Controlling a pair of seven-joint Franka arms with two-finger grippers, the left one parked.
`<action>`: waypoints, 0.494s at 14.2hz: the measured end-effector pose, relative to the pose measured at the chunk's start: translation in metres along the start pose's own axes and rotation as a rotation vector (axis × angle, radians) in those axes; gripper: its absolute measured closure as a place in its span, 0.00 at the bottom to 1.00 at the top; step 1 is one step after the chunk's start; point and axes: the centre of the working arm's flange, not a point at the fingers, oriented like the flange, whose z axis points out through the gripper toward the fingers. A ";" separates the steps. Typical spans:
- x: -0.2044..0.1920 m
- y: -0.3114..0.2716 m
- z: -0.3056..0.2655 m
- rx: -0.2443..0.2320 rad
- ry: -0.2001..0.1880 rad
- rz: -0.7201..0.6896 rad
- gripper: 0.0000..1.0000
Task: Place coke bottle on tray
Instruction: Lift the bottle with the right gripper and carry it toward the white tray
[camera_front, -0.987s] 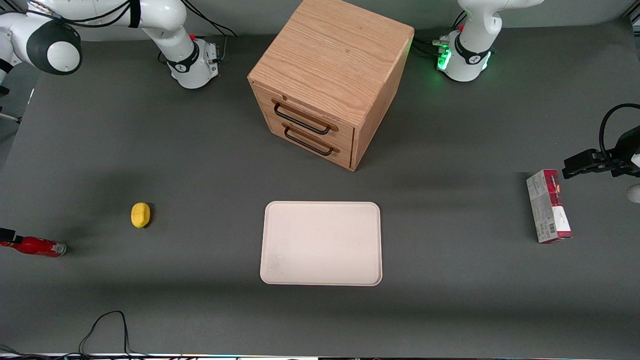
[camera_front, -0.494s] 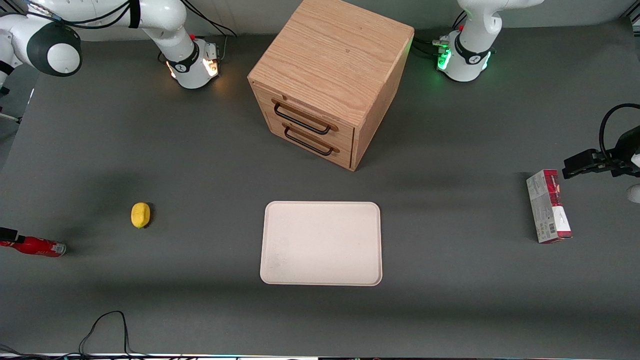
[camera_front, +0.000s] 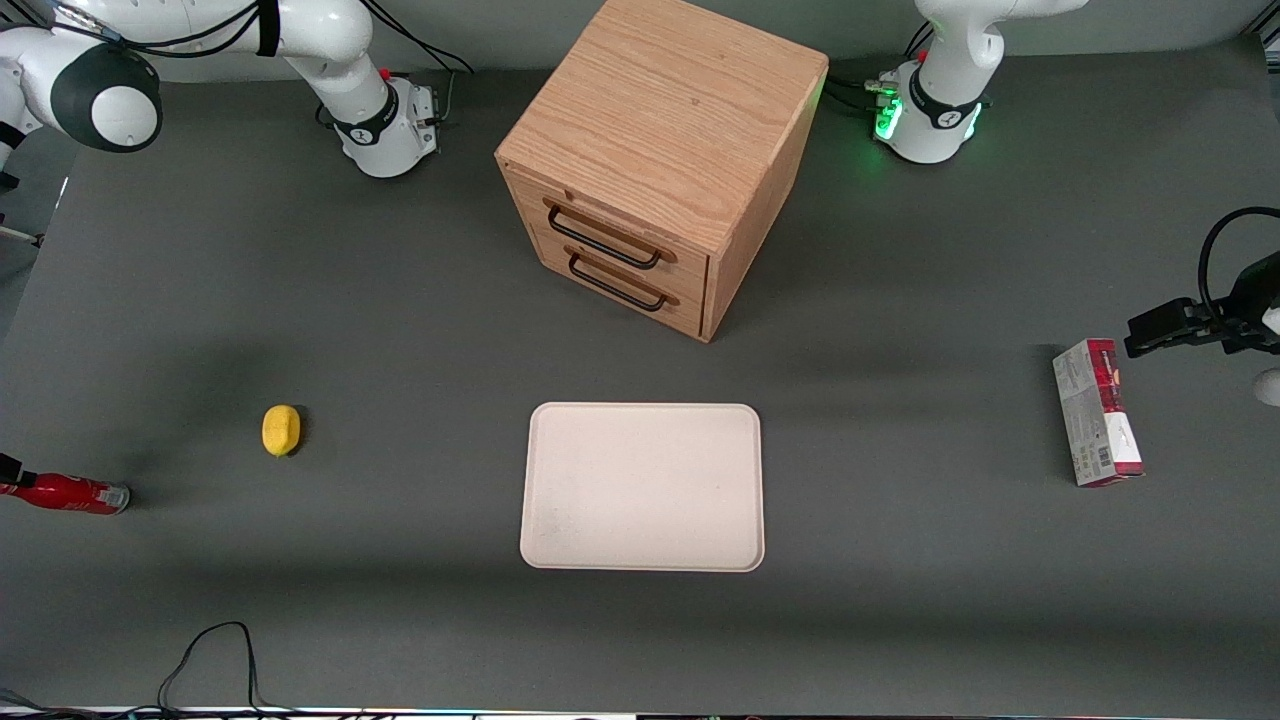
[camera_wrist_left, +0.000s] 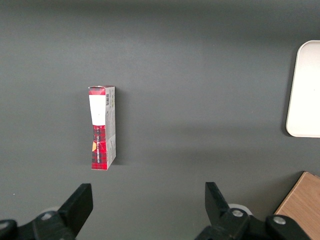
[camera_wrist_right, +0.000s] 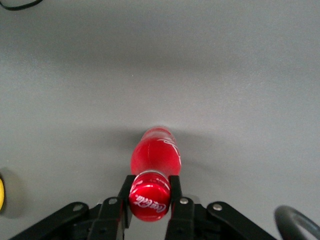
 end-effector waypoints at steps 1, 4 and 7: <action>0.000 0.000 0.000 0.000 -0.001 0.000 0.69; 0.000 0.000 0.000 0.000 -0.001 -0.003 0.69; 0.000 -0.001 0.000 -0.002 -0.009 -0.011 0.69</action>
